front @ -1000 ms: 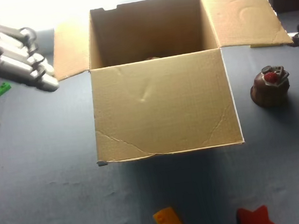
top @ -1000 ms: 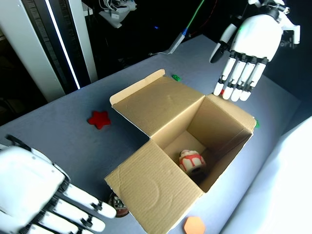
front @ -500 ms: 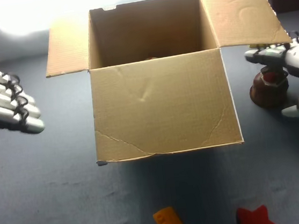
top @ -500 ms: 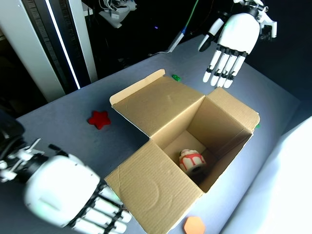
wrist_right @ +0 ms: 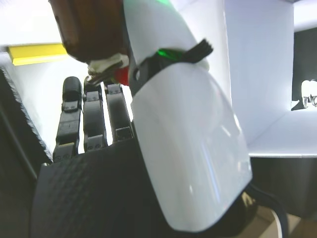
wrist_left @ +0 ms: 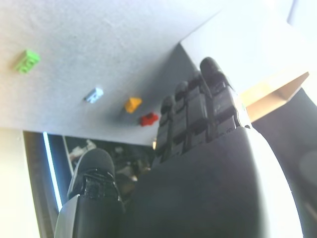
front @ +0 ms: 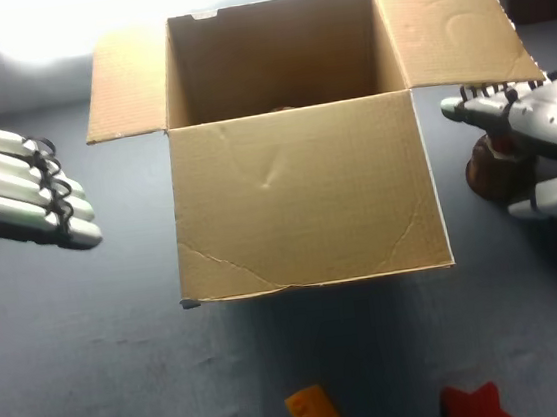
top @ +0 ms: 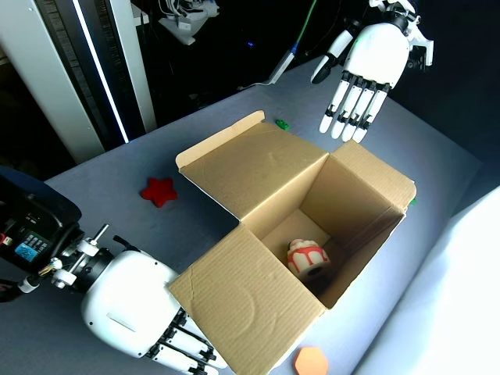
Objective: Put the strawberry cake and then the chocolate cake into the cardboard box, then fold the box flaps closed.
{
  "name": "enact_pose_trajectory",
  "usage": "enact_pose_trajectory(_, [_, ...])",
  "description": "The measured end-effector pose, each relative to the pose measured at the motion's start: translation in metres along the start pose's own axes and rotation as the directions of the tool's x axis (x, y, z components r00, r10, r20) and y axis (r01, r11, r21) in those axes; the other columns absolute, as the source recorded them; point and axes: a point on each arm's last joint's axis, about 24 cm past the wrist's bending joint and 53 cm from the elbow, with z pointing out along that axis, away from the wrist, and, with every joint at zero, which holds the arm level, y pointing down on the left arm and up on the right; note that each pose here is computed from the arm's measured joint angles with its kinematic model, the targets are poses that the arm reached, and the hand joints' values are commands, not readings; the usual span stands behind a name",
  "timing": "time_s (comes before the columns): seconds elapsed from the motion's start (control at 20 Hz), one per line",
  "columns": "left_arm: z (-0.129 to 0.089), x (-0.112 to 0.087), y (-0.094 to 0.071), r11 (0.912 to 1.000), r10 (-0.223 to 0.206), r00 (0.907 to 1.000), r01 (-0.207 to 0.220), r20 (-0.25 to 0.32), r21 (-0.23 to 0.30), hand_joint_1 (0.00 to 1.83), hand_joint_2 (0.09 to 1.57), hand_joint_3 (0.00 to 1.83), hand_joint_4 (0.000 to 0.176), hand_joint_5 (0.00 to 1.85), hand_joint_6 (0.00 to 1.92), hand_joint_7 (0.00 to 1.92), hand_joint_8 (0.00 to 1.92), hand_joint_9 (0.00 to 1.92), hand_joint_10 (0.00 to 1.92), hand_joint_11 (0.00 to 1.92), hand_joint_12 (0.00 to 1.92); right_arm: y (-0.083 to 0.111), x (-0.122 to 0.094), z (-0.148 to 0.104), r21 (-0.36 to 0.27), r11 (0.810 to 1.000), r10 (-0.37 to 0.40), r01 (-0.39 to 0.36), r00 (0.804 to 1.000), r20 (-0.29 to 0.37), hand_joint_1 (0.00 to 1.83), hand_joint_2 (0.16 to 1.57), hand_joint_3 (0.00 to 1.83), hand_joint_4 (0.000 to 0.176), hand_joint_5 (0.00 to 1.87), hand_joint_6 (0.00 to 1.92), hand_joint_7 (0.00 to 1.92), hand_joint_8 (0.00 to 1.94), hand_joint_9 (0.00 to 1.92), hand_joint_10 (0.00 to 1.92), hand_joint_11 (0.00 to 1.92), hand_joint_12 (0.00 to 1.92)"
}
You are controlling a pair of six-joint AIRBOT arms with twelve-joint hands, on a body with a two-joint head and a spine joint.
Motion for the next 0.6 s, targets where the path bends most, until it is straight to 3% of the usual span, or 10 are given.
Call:
enact_pose_trajectory(0.1, [0.005,0.001,-0.003,0.9999,0.005,0.9999,-0.005,-0.01,0.011,0.0,1.3,0.0,0.017,0.11,0.0,0.15,0.0,0.15,0.01,0.0,0.61,-0.004,-0.004,-0.002,0.006,1.0,-0.006,0.006,1.0,0.01,1.19,1.09,0.0,0.038,0.04,0.01,0.14,0.0,0.09,0.0,0.0,0.3])
enact_pose_trajectory(0.15, [0.012,0.012,-0.011,0.9998,0.015,0.999,-0.014,-0.041,0.014,0.0,1.3,0.0,0.018,0.13,0.01,0.16,0.0,0.17,0.01,0.0,0.68,-0.009,-0.011,-0.001,0.016,1.0,-0.01,0.01,1.0,0.026,1.2,1.08,0.0,0.032,0.26,0.08,0.34,0.04,0.27,0.06,0.0,0.81])
enact_pose_trajectory(0.2, [0.013,0.016,-0.015,0.9996,0.02,0.9983,-0.019,-0.054,0.023,0.0,1.3,0.0,0.02,0.13,0.01,0.16,0.0,0.17,0.01,0.0,0.69,-0.011,-0.012,-0.001,0.019,1.0,-0.009,0.008,1.0,0.028,1.22,1.08,0.0,0.0,0.43,0.13,0.5,0.08,0.44,0.13,0.0,1.16])
enact_pose_trajectory(0.25, [0.014,0.018,-0.02,0.9991,0.025,0.9976,-0.022,-0.064,0.037,0.0,1.3,0.0,0.02,0.13,0.01,0.16,0.0,0.17,0.01,0.0,0.69,-0.011,-0.012,-0.001,0.022,1.0,-0.006,0.005,1.0,0.029,1.22,1.08,0.0,0.0,0.43,0.13,0.5,0.08,0.44,0.13,0.0,1.16])
enact_pose_trajectory(0.3, [0.016,0.02,-0.023,0.9986,0.032,0.9969,-0.029,-0.072,0.045,0.0,1.3,0.0,0.02,0.14,0.01,0.18,0.01,0.19,0.01,0.0,0.71,-0.011,-0.013,-0.001,0.021,1.0,-0.005,0.004,1.0,0.031,1.24,1.09,0.0,0.0,0.58,0.19,0.66,0.13,0.64,0.26,0.04,1.48])
enact_pose_trajectory(0.35, [0.017,0.019,-0.025,0.9984,0.035,0.9971,-0.032,-0.068,0.046,0.0,1.3,0.0,0.021,0.14,0.01,0.17,0.0,0.19,0.01,0.0,0.71,-0.01,-0.015,-0.001,0.017,1.0,-0.012,0.012,0.999,0.042,1.22,1.1,0.0,0.0,0.68,0.28,0.74,0.28,0.58,0.77,0.15,1.65])
enact_pose_trajectory(0.4, [0.019,0.016,-0.028,0.998,0.039,0.9973,-0.036,-0.062,0.052,0.0,1.3,0.0,0.022,0.14,0.01,0.17,0.0,0.19,0.01,0.0,0.71,-0.009,-0.018,-0.001,0.016,1.0,-0.015,0.015,0.999,0.052,1.13,1.18,0.01,0.0,0.76,1.07,0.64,0.7,0.48,1.17,0.21,1.79])
enact_pose_trajectory(0.45, [0.019,0.015,-0.03,0.9977,0.043,0.9974,-0.04,-0.058,0.056,0.0,1.3,0.0,0.021,0.13,0.0,0.17,0.0,0.19,0.01,0.0,0.69,-0.01,-0.019,-0.001,0.017,1.0,-0.012,0.011,0.998,0.056,1.14,1.25,0.0,0.0,0.72,1.23,0.69,1.38,0.41,1.38,0.23,1.89])
enact_pose_trajectory(0.5, [0.018,0.012,-0.029,0.9974,0.051,0.9972,-0.049,-0.054,0.052,0.0,1.3,0.0,0.025,0.12,0.0,0.17,0.0,0.19,0.01,0.0,0.69,-0.01,-0.018,-0.001,0.018,1.0,-0.012,0.011,0.998,0.054,1.16,1.26,0.0,0.0,0.71,1.23,0.73,1.51,0.39,1.45,0.22,1.92])
enact_pose_trajectory(0.6, [0.018,0.008,-0.03,0.9972,0.059,0.9974,-0.057,-0.042,0.048,0.0,1.31,0.0,0.024,0.13,0.0,0.18,0.0,0.2,0.01,0.0,0.69,-0.012,-0.017,-0.002,0.021,1.0,-0.011,0.01,0.999,0.051,1.17,1.25,0.0,0.0,0.7,1.23,0.78,1.49,0.43,1.46,0.22,1.92])
